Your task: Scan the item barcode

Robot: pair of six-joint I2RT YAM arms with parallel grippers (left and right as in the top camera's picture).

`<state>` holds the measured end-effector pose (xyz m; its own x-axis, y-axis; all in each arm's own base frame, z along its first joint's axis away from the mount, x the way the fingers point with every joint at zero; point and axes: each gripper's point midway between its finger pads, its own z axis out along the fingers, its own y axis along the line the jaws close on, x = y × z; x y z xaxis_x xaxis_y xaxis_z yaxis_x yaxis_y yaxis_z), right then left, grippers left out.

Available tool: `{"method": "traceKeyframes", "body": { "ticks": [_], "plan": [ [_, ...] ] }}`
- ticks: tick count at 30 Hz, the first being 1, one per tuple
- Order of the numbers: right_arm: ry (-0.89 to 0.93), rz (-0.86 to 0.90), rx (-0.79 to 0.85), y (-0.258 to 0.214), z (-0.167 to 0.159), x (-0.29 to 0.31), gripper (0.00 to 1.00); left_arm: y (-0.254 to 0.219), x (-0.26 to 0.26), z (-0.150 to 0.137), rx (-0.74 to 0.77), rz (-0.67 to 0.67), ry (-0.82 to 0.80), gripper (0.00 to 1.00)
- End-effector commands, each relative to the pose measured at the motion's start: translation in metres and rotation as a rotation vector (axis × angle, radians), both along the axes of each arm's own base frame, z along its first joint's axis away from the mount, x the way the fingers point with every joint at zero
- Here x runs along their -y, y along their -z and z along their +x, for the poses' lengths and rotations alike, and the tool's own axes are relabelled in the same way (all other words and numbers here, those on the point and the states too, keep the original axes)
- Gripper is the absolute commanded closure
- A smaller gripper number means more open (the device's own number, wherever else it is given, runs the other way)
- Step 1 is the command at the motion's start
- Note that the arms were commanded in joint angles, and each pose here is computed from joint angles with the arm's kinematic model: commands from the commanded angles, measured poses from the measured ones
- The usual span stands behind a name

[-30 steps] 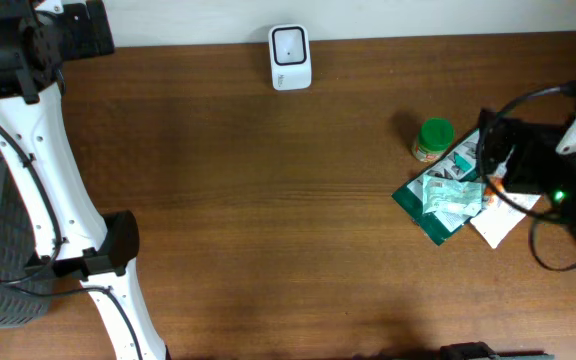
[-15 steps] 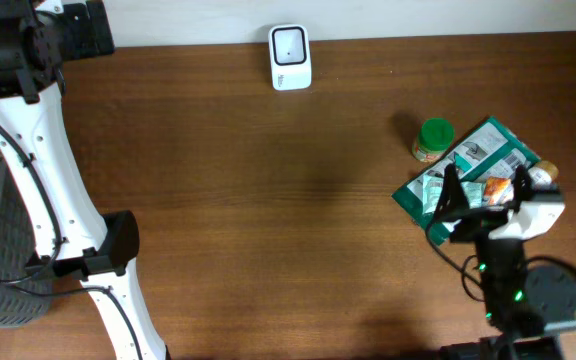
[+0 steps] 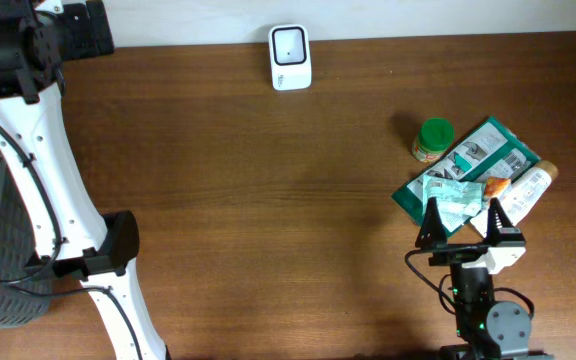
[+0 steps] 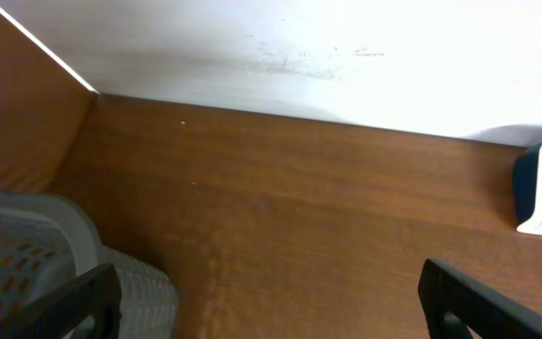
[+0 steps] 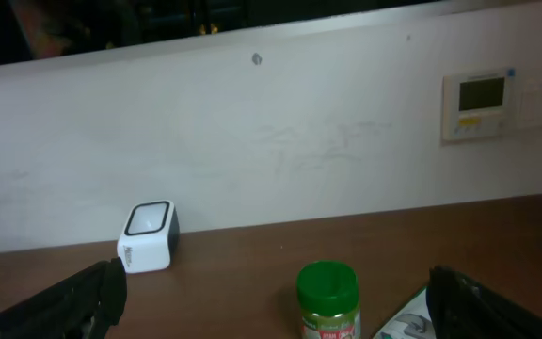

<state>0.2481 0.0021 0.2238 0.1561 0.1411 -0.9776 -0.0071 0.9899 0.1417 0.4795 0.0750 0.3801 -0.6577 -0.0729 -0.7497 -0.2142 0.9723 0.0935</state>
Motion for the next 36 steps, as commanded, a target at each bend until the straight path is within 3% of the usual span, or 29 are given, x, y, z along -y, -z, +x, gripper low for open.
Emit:
{"method": "traceKeyframes", "body": {
  "ticks": [1,8,36],
  "plan": [
    [-0.001,0.006,-0.017,0.014,-0.001,0.0,0.02,0.003,-0.003,0.001,-0.007,-0.003,-0.015,0.01],
    [-0.002,-0.008,-0.237,0.069,-0.002,-0.001,0.02,0.003,-0.003,0.001,-0.007,-0.003,-0.015,0.01],
    [-0.02,-0.009,-0.23,0.067,-0.002,-0.004,0.02,0.003,0.0,0.001,-0.007,-0.003,-0.01,0.01]
  ]
}}
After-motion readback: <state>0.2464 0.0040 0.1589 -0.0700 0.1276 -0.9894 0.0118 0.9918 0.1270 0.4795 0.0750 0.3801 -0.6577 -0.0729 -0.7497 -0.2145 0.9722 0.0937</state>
